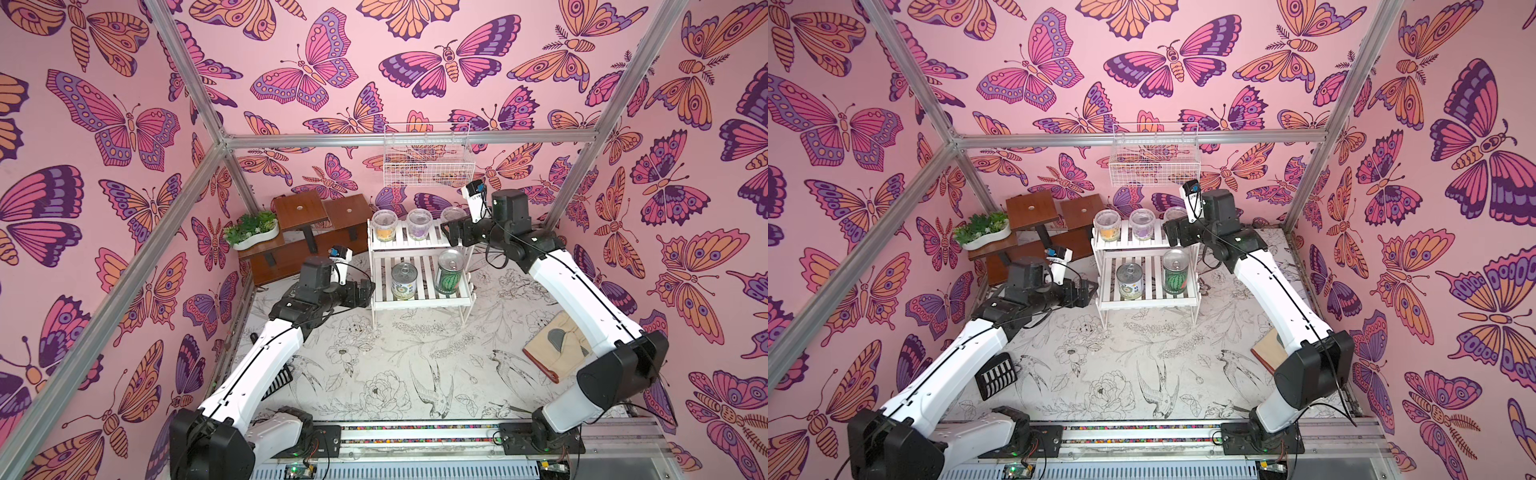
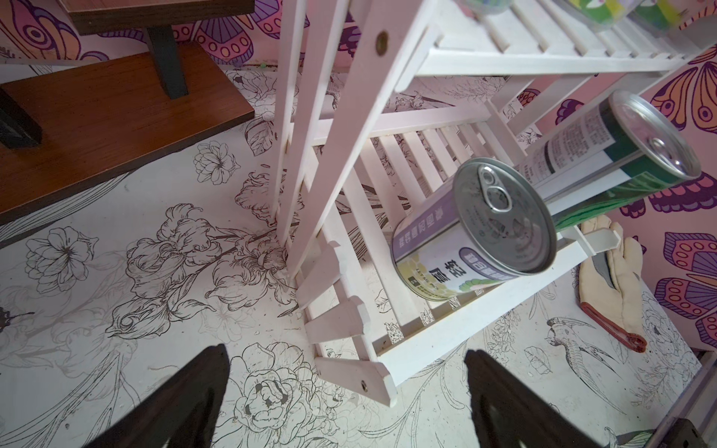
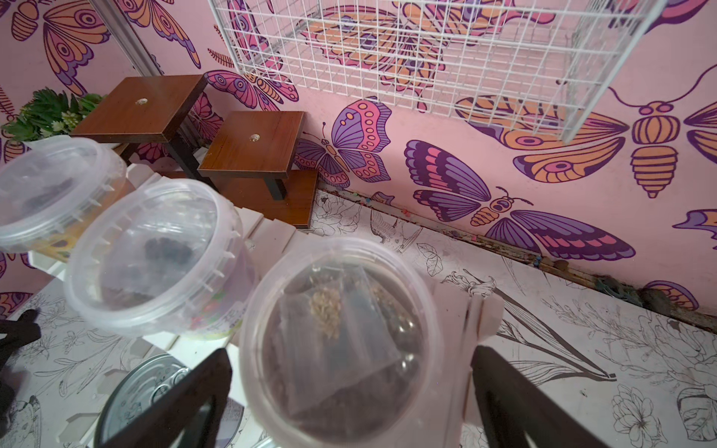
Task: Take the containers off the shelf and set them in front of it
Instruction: 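Pick up a container from the shelf.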
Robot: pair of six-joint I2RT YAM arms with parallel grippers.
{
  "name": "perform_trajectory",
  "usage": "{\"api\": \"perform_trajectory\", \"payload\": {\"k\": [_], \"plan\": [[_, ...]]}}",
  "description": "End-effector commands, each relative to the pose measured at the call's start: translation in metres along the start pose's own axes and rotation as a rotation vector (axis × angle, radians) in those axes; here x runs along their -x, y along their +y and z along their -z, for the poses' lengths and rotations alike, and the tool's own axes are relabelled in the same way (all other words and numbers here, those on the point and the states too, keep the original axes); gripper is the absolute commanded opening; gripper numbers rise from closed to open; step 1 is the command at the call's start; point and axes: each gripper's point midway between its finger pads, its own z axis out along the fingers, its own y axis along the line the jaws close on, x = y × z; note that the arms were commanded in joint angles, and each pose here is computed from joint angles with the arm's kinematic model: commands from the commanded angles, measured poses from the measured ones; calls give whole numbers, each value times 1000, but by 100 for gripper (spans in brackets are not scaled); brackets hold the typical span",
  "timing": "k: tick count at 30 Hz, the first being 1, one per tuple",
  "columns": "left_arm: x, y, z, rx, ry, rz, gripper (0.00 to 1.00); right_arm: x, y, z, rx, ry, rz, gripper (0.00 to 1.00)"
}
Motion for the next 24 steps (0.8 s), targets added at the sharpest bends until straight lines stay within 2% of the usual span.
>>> {"api": "perform_trajectory", "payload": {"k": [1, 6, 14, 21, 24], "plan": [[3, 1, -2, -6, -11, -5, 100, 8, 0, -9, 12, -19, 17, 99], [4, 3, -3, -2, -14, -3, 100, 6, -3, -20, -1, -21, 21, 100], [5, 4, -1, 0, -20, -4, 100, 10, -1, -19, 8, -59, 21, 85], [4, 4, 0, 1, -26, 2, 100, 13, -1, -16, 7, -67, 22, 61], [3, 5, -1, 2, -23, 3, 100, 15, -1, -10, 5, -73, 24, 58]]}}
